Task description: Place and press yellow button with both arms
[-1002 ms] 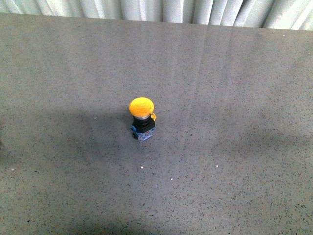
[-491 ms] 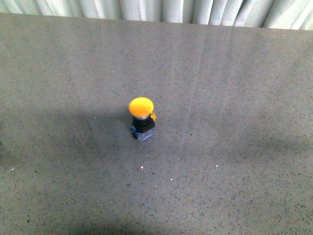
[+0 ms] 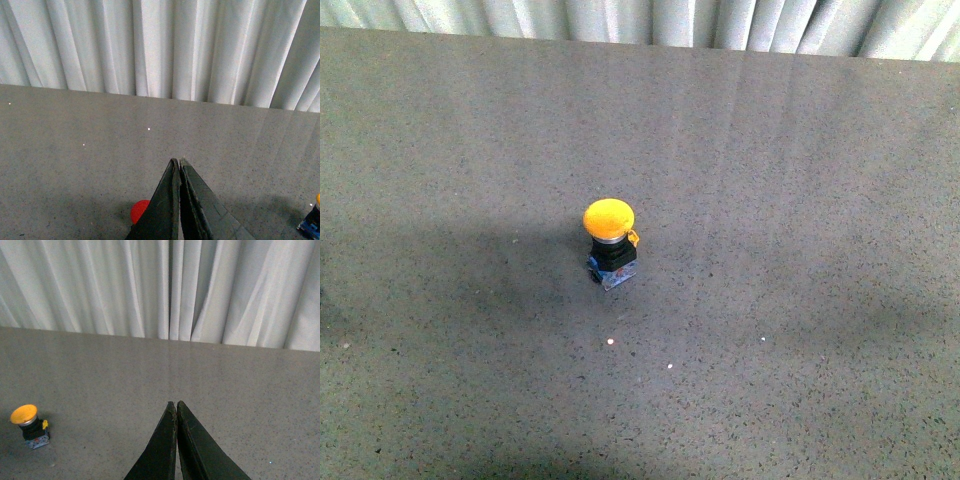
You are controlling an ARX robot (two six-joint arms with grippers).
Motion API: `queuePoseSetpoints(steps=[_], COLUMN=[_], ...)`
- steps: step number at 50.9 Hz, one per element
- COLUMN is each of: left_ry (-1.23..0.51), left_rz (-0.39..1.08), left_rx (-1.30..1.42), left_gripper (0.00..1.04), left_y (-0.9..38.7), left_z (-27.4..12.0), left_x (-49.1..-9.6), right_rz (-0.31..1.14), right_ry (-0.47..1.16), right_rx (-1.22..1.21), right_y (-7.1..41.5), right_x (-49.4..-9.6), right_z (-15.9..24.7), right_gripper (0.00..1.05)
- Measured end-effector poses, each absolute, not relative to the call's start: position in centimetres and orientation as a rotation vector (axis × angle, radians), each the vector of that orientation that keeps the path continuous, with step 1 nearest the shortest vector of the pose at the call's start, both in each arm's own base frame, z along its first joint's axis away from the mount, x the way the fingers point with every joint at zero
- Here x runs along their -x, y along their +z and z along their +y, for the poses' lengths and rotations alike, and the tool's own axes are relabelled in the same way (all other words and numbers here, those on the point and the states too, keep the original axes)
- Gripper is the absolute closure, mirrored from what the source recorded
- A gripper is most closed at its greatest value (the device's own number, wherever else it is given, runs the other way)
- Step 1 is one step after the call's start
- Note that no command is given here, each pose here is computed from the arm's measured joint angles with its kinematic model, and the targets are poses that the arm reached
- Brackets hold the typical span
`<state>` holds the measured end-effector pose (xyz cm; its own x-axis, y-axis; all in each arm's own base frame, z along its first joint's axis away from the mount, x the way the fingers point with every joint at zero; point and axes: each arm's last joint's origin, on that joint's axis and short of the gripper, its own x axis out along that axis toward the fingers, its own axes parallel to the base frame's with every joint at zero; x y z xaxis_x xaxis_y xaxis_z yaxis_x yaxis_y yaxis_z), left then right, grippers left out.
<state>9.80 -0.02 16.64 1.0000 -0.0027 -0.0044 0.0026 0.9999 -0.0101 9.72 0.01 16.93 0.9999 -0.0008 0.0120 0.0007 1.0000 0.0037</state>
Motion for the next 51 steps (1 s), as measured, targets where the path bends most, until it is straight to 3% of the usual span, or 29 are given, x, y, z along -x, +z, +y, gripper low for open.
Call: queuePoseSetpoints(steps=[6, 18, 31, 51], left_ry=[-0.002, -0.002, -0.002, -0.002], left_rz=[0.004, 0.004, 0.004, 0.004], left_rx=[0.011, 0.01, 0.01, 0.008], left_gripper=[1.02, 0.47, 0.08, 0.09], left_y=[16.64, 16.64, 16.64, 16.64], left_z=[-0.02, -0.02, -0.02, -0.02], left_x=[-9.8, -9.8, -9.8, -9.8], right_rz=[-0.014, -0.014, -0.014, -0.014], right_ry=[0.0, 0.0, 0.0, 0.0], right_rx=[-0.003, -0.003, -0.003, -0.003], right_y=[16.94, 16.94, 16.94, 16.94], right_x=[-9.7, -9.7, -9.7, -9.7], right_z=[0.01, 0.01, 0.01, 0.01], right_gripper=[1.01, 0.47, 0.09, 0.09])
